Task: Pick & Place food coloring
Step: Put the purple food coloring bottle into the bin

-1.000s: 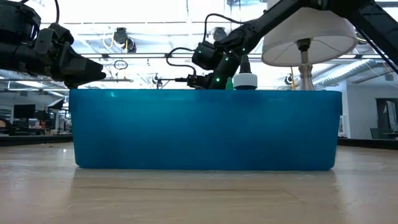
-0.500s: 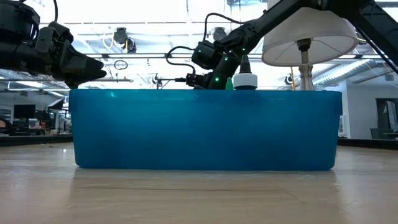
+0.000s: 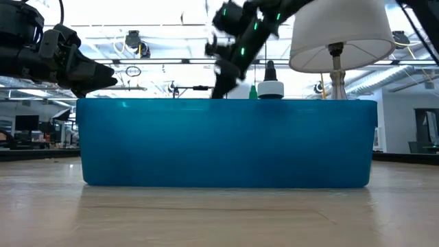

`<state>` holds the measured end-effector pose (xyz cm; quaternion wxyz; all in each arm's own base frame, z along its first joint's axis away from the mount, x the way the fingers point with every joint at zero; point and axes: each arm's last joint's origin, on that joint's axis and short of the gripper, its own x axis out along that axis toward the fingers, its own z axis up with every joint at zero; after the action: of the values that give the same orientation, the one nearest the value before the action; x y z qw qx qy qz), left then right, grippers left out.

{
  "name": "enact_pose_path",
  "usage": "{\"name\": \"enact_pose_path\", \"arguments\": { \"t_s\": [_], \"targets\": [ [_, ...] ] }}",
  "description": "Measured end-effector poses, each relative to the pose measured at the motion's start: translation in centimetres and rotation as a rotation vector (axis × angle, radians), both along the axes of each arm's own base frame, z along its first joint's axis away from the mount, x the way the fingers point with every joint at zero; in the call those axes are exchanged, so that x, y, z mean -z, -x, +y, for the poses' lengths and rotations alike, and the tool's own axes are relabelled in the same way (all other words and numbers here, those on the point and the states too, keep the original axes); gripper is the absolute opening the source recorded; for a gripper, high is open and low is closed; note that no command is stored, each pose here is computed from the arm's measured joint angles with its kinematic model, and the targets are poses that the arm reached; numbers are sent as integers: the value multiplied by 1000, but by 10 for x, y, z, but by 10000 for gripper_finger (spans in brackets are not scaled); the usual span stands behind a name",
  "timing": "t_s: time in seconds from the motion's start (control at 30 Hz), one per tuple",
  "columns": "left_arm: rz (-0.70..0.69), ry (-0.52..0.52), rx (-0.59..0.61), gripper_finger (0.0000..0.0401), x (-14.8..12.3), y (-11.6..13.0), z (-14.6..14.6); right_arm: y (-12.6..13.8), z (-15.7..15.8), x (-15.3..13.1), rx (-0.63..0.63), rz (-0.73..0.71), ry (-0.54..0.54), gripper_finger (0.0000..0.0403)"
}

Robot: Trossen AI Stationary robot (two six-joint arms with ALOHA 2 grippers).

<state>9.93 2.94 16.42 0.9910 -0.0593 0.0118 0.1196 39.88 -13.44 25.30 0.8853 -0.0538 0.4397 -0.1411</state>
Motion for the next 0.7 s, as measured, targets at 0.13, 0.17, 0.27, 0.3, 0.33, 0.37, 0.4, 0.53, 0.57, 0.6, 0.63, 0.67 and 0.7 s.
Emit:
{"name": "enact_pose_path", "arguments": {
  "t_s": [0.13, 0.17, 0.27, 0.3, 0.33, 0.37, 0.4, 0.53, 0.57, 0.6, 0.63, 0.67, 0.7],
  "targets": [
    [1, 0, 0, 209, 0, 0, 0, 3, 47, -33, -85, -76, 2, 138],
    [1, 0, 0, 209, 0, 0, 0, 4, 61, -39, -113, -85, -2, 138],
    [1, 0, 0, 208, 0, 0, 0, 6, 103, -50, -204, -107, -15, 138],
    [0, 0, 1, 207, 0, 0, 0, 6, 116, -51, -233, -109, -19, 138],
    [0, 0, 0, 205, 0, 0, 0, 6, 128, -52, -262, -109, -22, 138],
    [2, 0, 0, 204, 0, 0, 0, 6, 139, -52, -287, -109, -22, 138],
    [2, 0, 0, 202, 0, 0, 0, 6, 148, -52, -304, -109, -21, 138],
    [0, 0, 0, 196, 0, 0, 0, 7, 175, -47, -329, -87, -48, 138],
    [0, 0, 0, 194, 0, 0, 0, 7, 180, -44, -327, -77, -62, 138],
    [0, 0, 0, 193, 0, 0, 0, 7, 183, -39, -322, -59, -75, 138],
    [1, 0, 0, 192, 0, 0, 0, 6, 187, -34, -319, -41, -84, 138],
    [1, 0, 0, 191, 0, 0, 0, 5, 190, -28, -318, -27, -91, 138],
    [1, 0, 0, 191, 0, 0, 0, 4, 192, -23, -315, -16, -98, 138]
  ]
}}
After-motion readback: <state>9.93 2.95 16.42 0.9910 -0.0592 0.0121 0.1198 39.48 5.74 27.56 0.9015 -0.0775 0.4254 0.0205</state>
